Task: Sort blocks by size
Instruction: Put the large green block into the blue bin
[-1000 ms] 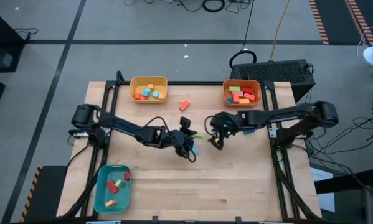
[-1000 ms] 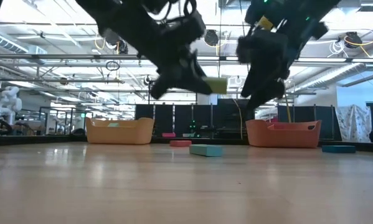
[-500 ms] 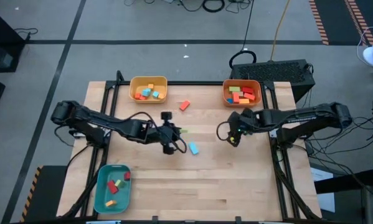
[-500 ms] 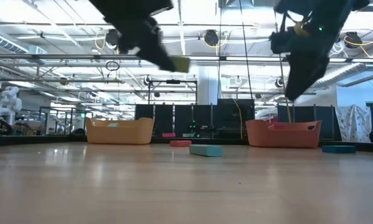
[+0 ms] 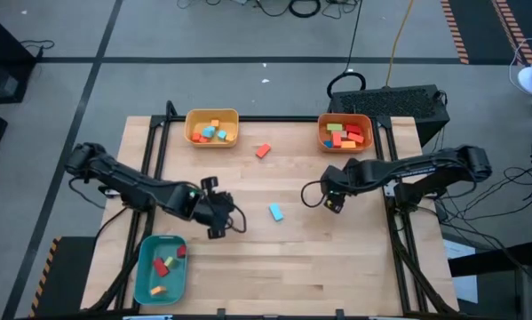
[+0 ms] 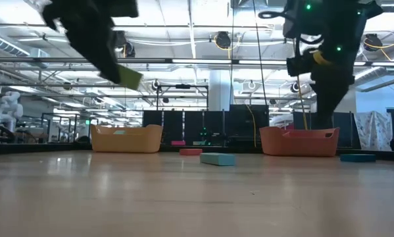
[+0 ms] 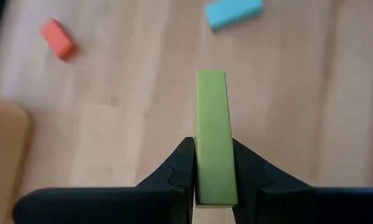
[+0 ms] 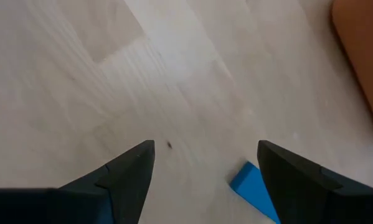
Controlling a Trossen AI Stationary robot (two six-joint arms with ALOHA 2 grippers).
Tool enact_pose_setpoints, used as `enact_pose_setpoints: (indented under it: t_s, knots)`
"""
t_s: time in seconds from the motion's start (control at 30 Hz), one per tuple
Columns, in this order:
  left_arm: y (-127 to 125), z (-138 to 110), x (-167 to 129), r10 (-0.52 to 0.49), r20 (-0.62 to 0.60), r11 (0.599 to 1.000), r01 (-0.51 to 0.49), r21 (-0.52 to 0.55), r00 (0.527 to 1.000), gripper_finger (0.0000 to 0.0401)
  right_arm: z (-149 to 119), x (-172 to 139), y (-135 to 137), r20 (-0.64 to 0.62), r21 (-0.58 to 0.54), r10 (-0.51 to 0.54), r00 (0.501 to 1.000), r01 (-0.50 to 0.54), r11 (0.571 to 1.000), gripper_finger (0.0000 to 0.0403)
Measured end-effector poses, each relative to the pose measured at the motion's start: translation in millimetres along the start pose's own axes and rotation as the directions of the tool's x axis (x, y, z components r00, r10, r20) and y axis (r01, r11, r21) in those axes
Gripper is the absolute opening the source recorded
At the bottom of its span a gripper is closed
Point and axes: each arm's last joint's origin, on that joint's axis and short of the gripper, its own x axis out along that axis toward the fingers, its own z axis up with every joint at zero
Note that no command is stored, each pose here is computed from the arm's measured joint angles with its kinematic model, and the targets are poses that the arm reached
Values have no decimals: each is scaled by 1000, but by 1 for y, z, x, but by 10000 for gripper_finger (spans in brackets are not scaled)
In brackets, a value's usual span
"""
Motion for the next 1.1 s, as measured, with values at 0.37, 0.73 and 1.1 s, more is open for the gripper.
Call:
enact_pose_setpoints:
  t_s: [0.37, 0.73, 1.1]
  knots:
    - [-37, -40, -31, -45, -122, 993, 30, -118, 992, 62, -5, 7, -1, -93, 30, -52, 994, 55, 998, 269]
    - [-79, -88, -68, -214, -312, 975, 186, -119, 925, 62, -6, 7, -2, -101, 37, -60, 993, 64, 997, 269]
    - [-93, -119, -88, -252, -435, 967, 239, -85, 865, 62, -7, 6, -3, -110, 22, -76, 991, 79, 997, 270]
